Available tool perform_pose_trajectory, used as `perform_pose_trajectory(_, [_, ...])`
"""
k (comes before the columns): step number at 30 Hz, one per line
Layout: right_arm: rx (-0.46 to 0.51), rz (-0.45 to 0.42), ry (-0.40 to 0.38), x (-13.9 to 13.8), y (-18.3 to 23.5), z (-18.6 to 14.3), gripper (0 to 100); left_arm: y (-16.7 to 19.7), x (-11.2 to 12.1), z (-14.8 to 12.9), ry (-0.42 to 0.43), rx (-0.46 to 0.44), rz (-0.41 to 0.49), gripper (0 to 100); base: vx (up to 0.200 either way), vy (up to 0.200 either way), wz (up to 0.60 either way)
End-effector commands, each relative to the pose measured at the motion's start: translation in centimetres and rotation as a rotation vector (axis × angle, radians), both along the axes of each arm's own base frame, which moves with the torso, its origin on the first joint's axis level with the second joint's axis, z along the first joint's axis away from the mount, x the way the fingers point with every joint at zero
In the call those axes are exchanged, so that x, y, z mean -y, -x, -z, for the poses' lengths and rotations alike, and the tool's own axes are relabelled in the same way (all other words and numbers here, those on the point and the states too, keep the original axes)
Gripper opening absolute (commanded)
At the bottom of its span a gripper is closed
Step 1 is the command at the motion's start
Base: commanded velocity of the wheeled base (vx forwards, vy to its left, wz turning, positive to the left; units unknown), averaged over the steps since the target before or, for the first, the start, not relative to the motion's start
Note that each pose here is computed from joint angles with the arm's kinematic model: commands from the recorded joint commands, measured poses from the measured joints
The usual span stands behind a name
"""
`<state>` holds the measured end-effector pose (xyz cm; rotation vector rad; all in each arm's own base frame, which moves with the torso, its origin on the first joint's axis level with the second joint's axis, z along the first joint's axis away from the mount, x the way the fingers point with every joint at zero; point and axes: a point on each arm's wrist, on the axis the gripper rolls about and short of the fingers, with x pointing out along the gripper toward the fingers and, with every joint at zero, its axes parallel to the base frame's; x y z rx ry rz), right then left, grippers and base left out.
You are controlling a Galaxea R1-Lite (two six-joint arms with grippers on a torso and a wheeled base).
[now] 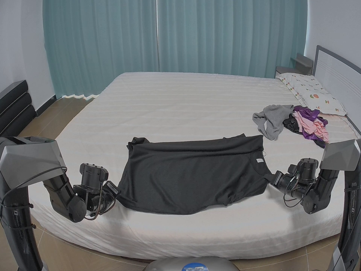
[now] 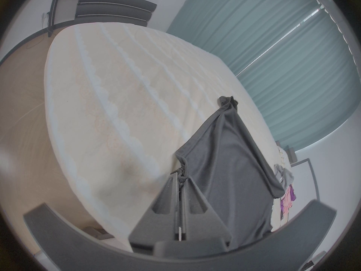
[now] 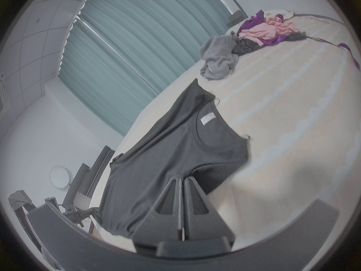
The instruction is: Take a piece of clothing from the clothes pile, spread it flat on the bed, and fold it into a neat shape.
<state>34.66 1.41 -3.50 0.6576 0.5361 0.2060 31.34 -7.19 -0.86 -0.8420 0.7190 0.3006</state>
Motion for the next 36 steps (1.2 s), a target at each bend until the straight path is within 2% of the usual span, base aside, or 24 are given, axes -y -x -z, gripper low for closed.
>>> perform_pose_trajectory(1, [0.079, 0.026, 0.000, 0.8, -3.2, -1.5, 0, -0.4, -0.1, -0.3, 0.026, 0.054, -0.021, 0, 0.000, 0.000, 0.00])
perform_pose_trajectory(8, [0.104, 0.012, -0.003, 0.2, -5.4, -2.3, 0, -0.6, -0.1, -0.5, 0.034, 0.072, -0.026, 0, 0.000, 0.000, 0.00])
perform_pose_trajectory(12, [0.147, 0.007, 0.002, -0.7, -8.0, -2.3, 0, -0.8, 0.0, 0.3, 0.053, 0.066, -0.049, 0, 0.000, 0.000, 0.00])
perform_pose_trajectory(18, [0.171, 0.047, 0.021, -1.5, -10.2, -1.0, 0, -1.1, -0.1, 0.8, 0.077, 0.090, -0.065, 0, 0.000, 0.000, 0.00])
perform_pose_trajectory(26, [0.182, 0.053, 0.022, -1.4, -11.4, 0.5, 0, -0.9, -0.1, 0.9, 0.076, 0.086, -0.064, 0, 0.000, 0.000, 0.00])
perform_pose_trajectory(27, [0.182, 0.056, 0.018, -1.3, -11.6, 0.7, 100, -0.9, -0.1, 0.9, 0.076, 0.086, -0.064, 0, 0.000, 0.000, 0.00])
perform_pose_trajectory(31, [0.165, 0.085, -0.036, -1.3, -11.8, 1.5, 100, -0.8, -0.1, 0.9, 0.076, 0.084, -0.063, 0, 0.000, 0.000, 0.00])
perform_pose_trajectory(36, [0.169, 0.133, -0.110, 0.4, -11.4, -1.2, 100, -0.8, -0.1, 0.9, 0.076, 0.084, -0.063, 0, 0.000, 0.000, 0.00])
